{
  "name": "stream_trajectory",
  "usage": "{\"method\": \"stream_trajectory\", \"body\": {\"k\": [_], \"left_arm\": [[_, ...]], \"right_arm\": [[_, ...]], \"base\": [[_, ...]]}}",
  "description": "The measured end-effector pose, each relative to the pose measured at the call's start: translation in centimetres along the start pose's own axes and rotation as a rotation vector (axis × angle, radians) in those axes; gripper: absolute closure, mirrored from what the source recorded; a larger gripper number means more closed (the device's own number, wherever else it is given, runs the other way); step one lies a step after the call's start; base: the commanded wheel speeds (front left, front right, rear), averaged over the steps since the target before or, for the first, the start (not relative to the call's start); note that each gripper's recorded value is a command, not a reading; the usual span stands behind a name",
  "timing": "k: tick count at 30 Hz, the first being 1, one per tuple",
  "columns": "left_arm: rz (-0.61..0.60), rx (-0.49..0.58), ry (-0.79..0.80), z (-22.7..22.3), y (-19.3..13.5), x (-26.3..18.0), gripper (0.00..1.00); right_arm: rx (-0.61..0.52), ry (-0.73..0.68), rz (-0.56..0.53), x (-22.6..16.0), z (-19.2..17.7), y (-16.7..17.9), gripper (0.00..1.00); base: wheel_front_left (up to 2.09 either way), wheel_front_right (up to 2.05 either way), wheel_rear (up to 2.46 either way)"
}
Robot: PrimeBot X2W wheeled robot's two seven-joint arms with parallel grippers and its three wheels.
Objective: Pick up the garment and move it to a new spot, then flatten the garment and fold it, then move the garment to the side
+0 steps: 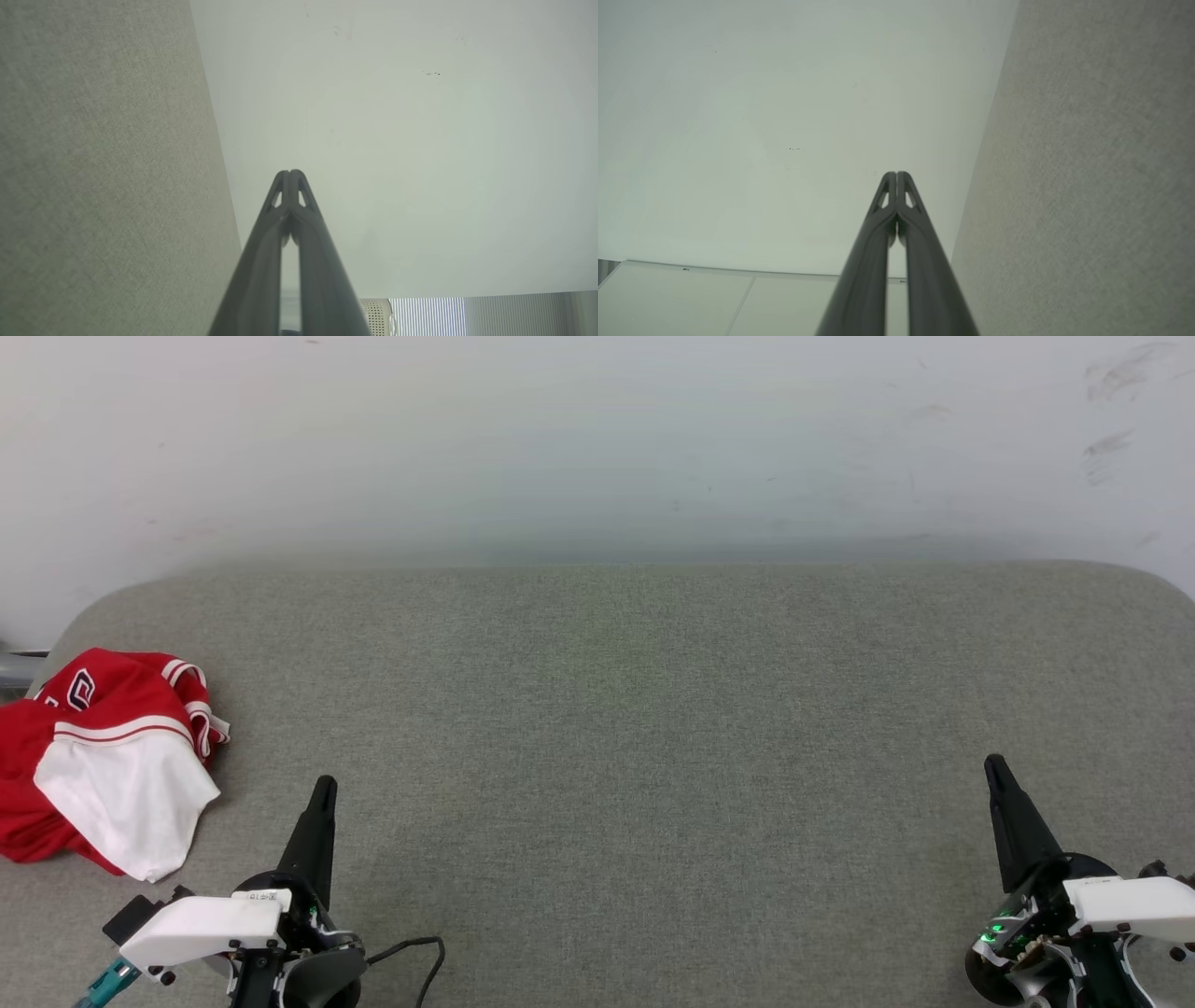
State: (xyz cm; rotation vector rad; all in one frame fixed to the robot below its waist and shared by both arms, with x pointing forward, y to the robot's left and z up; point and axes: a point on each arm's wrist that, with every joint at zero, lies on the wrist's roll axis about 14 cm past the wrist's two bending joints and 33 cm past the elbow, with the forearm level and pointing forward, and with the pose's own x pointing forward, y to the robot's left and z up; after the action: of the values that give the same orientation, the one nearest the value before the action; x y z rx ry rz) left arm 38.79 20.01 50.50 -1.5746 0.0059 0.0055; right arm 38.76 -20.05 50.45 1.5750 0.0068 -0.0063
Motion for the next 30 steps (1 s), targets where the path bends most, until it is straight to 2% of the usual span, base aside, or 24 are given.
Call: {"method": "stream_trajectory", "body": {"k": [19,20,24,30], "left_arm": [[0.000,0.000,0.001,0.0,0.0,0.0,1.00],[0.010,-0.002,0.001,-0.1,0.3,-0.1,0.00],[0.073,-0.008,-0.003,-0.2,2.5,-1.1,0.00],[0.072,0.010,-0.015,-0.3,2.4,-1.1,0.00]], "right_arm": [[0.000,0.000,0.000,0.0,0.0,0.0,1.00],[0.001,-0.001,-0.010,-0.1,0.0,-0.3,0.00],[0.004,-0.009,-0.073,-1.2,0.2,-2.5,0.00],[-0.012,-0.020,-0.069,-1.2,0.0,-2.3,0.00]], "base": [[0.00,0.00,0.00],[0.00,0.00,0.00],[0.00,0.00,0.00],[0.00,0.00,0.00]]}}
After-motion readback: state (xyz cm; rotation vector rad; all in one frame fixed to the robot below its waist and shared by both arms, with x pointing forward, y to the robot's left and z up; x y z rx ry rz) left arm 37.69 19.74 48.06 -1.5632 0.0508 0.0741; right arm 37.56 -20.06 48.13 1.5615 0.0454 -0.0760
